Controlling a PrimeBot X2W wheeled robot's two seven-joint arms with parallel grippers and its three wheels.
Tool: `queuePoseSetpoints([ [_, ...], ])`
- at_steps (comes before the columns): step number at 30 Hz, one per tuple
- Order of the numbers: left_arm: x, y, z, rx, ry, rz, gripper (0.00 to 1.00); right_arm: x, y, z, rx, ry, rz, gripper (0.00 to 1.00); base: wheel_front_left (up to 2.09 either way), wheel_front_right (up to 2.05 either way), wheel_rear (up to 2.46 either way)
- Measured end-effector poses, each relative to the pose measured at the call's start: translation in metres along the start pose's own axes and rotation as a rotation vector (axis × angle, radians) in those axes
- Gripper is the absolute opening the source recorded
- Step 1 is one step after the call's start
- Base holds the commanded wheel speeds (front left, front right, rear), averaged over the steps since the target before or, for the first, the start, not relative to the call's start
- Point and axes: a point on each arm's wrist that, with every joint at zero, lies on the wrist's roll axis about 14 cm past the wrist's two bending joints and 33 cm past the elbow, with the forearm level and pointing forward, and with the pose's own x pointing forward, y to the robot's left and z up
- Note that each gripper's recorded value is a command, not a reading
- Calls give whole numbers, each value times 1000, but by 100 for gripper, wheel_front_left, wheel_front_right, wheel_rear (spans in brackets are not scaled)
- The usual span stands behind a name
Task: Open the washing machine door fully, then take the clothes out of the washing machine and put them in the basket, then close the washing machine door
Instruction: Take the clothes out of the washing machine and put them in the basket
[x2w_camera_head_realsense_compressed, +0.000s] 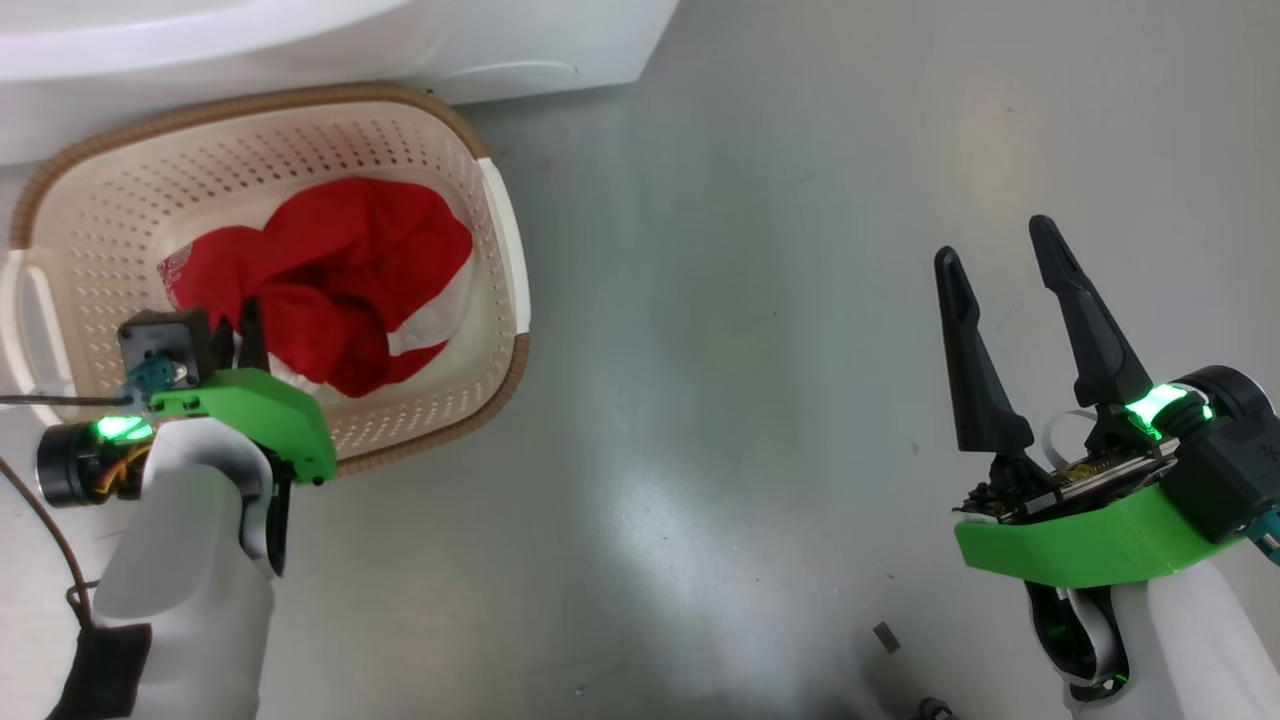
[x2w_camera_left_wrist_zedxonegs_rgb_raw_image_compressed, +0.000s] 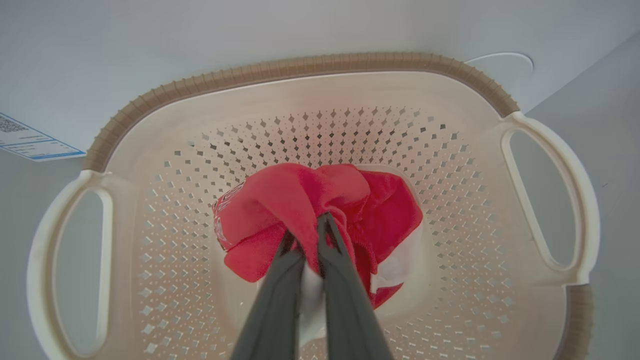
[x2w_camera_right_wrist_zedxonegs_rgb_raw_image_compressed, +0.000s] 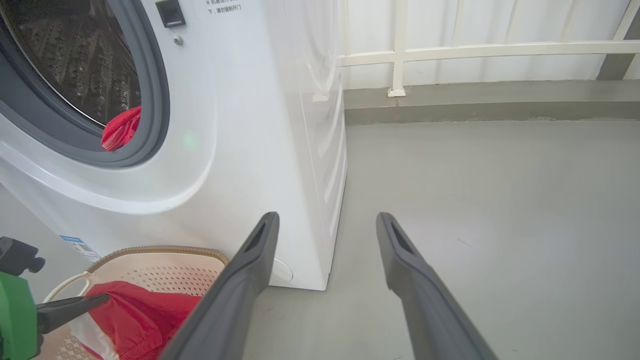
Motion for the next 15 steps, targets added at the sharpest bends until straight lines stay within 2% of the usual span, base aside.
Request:
queuePoseSetpoints([
  [5,6,0,-22,4,69,3,0,-1,-5,-8,5,21,-14,100,0,0,0],
  [6,8,0,-24,4,76,3,35,-1,-6,-10,4,25,-17,100,0,0,0],
  [7,10,0,-25,5,79,3,44,-1,-7,-12,3,30,-20,100,0,0,0],
  [8,15,2,-25,9,82,4,97,0,-9,-14,0,35,-24,100,0,0,0],
  [9,17,3,-26,11,84,6,100,1,-10,-14,-2,34,-24,100,0,0,0],
  [15,24,1,-36,-14,111,2,100,5,-14,-18,-6,38,-31,100,0,0,0],
])
